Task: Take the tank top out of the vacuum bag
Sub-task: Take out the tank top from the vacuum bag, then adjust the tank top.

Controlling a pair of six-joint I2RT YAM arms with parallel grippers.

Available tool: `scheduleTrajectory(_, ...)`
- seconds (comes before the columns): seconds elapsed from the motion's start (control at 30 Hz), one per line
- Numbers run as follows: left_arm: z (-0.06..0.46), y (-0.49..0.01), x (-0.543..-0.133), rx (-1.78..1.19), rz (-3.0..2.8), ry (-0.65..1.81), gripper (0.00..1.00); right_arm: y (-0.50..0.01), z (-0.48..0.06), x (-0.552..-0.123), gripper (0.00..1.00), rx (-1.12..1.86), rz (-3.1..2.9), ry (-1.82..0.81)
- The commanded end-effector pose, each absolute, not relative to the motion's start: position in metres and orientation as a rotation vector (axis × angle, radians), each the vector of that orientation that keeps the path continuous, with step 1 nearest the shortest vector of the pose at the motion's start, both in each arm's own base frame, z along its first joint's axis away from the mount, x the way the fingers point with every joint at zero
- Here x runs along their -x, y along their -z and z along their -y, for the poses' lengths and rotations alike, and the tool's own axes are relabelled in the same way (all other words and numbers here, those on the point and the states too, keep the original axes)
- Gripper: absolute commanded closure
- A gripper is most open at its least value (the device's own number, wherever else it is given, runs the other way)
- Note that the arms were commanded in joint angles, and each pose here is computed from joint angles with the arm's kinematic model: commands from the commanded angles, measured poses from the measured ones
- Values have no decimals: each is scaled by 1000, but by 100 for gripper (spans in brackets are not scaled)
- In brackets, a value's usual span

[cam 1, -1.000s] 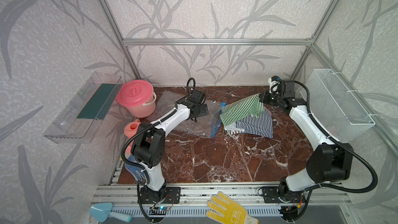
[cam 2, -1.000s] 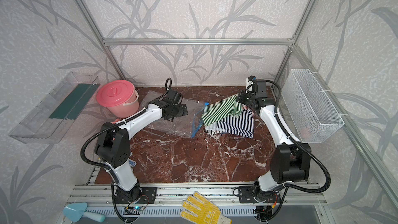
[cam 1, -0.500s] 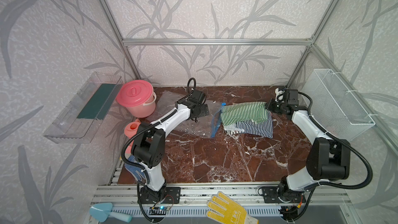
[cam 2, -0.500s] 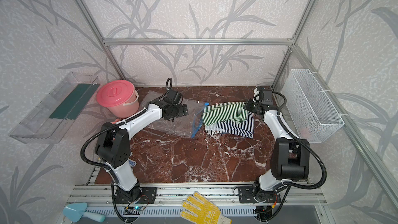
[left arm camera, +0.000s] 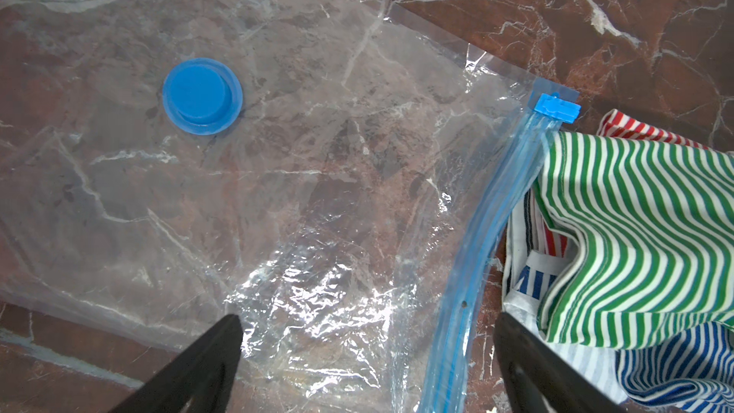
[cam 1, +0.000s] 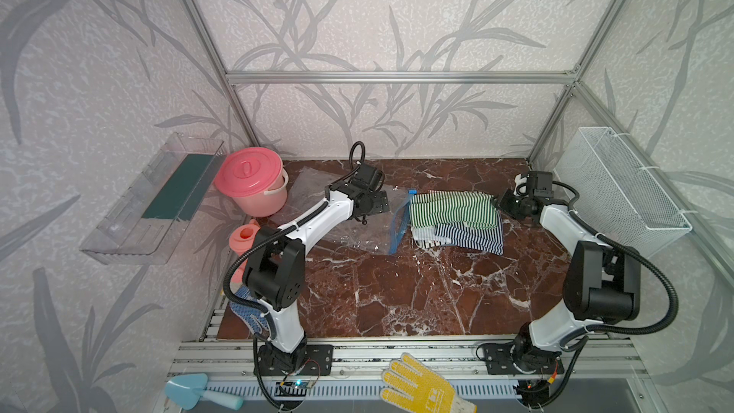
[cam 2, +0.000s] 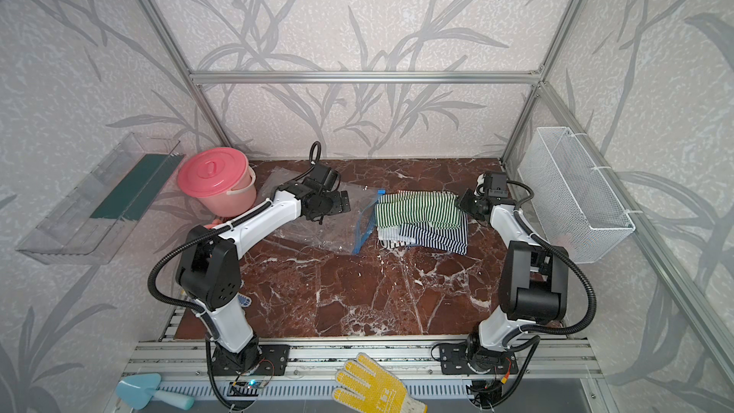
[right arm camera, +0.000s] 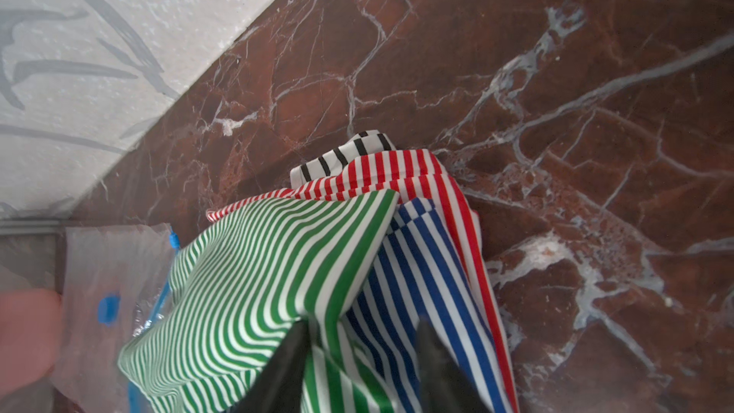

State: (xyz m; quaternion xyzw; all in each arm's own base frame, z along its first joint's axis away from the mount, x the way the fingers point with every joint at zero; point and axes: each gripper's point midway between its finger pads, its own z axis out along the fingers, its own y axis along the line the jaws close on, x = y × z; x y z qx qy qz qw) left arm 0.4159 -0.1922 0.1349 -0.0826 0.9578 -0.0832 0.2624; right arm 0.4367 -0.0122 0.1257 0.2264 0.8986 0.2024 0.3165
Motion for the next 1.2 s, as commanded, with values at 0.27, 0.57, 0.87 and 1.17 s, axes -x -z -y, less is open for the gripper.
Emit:
scheduleTrajectory(0.27, 242, -159, -403, 50, -2574, 337, 1, -120, -8, -392, 38, -647, -2331, -672)
scheduleTrajectory(0.57, 263, -153, -397, -3, -2590, 380, 2, -104, -27, -384, 43, -625, -2338, -734)
scheduleTrajectory(0.87, 283, -142, -389, -43, -2611, 440, 2, -102, -41, -395, 68, -606, -2311, -785)
scheduleTrajectory(1.17, 303, -129, -386, -69, -2640, 521, 7, -125, -52, -392, 100, -646, -2273, -913)
